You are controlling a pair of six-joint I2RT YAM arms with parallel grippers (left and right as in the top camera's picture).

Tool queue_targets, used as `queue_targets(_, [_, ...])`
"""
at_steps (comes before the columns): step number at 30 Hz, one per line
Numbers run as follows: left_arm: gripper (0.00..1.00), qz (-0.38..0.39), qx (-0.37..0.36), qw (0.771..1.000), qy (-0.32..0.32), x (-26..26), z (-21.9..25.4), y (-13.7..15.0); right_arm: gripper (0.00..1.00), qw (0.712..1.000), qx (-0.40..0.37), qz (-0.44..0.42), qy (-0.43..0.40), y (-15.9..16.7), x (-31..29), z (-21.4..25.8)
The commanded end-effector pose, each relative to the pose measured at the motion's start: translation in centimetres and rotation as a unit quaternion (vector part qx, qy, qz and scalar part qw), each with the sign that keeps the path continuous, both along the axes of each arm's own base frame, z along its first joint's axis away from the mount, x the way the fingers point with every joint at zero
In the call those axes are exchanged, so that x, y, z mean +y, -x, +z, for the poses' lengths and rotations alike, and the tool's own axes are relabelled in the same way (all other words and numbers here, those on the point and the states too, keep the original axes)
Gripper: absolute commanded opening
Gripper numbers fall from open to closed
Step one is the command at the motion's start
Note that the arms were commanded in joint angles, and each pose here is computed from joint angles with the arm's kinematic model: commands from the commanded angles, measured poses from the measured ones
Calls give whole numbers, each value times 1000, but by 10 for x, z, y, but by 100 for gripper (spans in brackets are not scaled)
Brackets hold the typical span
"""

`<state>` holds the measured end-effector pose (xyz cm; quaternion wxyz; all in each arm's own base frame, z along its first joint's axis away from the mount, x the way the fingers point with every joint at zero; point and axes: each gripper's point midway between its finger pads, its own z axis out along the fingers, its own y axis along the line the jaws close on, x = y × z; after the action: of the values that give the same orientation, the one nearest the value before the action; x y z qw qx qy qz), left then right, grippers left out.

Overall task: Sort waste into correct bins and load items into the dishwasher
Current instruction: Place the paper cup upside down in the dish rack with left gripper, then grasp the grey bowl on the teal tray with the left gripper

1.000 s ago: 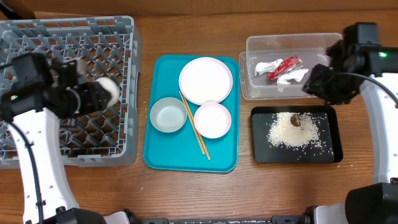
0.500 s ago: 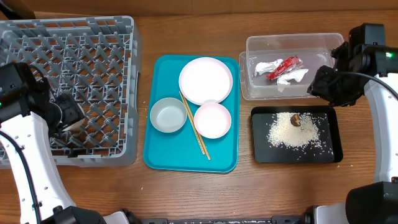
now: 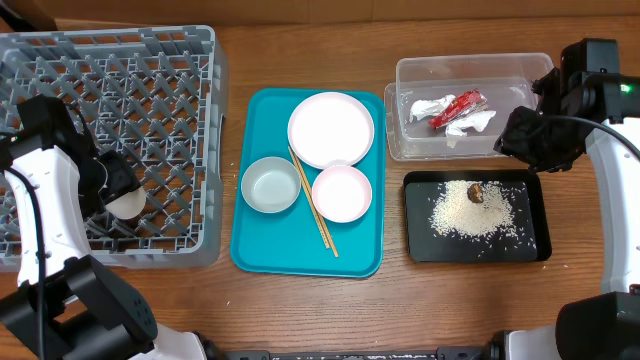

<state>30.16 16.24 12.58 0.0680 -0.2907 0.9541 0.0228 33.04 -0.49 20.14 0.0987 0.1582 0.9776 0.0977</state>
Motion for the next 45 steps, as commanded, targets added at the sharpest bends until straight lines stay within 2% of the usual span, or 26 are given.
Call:
queue_targets(1, [69,8,33,999,11,3,-23,0,46,1000,-10,2,5,0,-1,6])
queue_targets(5, [73,8,24,1000,6,4,-20,-3,46,1000,-9,2,5,0,-1,6])
queue_targets(6, [71,8,23,1000,5,5,-19,-3,46,1000,-9,2,5,0,-1,6])
queue_targets(9, [53,8,18,1000,2,6,-15,-6,46,1000,-8,2,5,1,-1,6])
queue_targets(11, [47,8,11,1000,-3,8,-10,-10,46,1000,-8,2,5,1,-1,6])
queue_targets(13, [47,10,10,1000,-15,13,-5,-11,46,1000,-8,2,5,1,-1,6])
queue_targets(15, [54,13,17,999,-37,21,-1,-9,46,1000,-8,2,5,1,-1,6])
queue_targets(21, [58,28,24,997,-63,30,0,-7,46,1000,-8,2,5,1,-1,6])
queue_targets(25, [76,28,23,998,-59,29,0,-7,46,1000,-8,2,5,1,-1,6])
queue_targets(27, [100,27,20,998,-53,27,-1,-8,46,1000,-8,2,5,1,-1,6])
queue_targets(37, [100,31,11,999,-35,19,4,-7,46,1000,-7,2,5,1,-1,6])
queue_targets(41, [100,-1,-62,998,-29,1,40,-18,47,1000,-2,0,7,4,-2,5])
queue_targets(45, [100,-104,-173,979,-12,-52,96,-35,59,999,11,-6,29,9,-10,3])
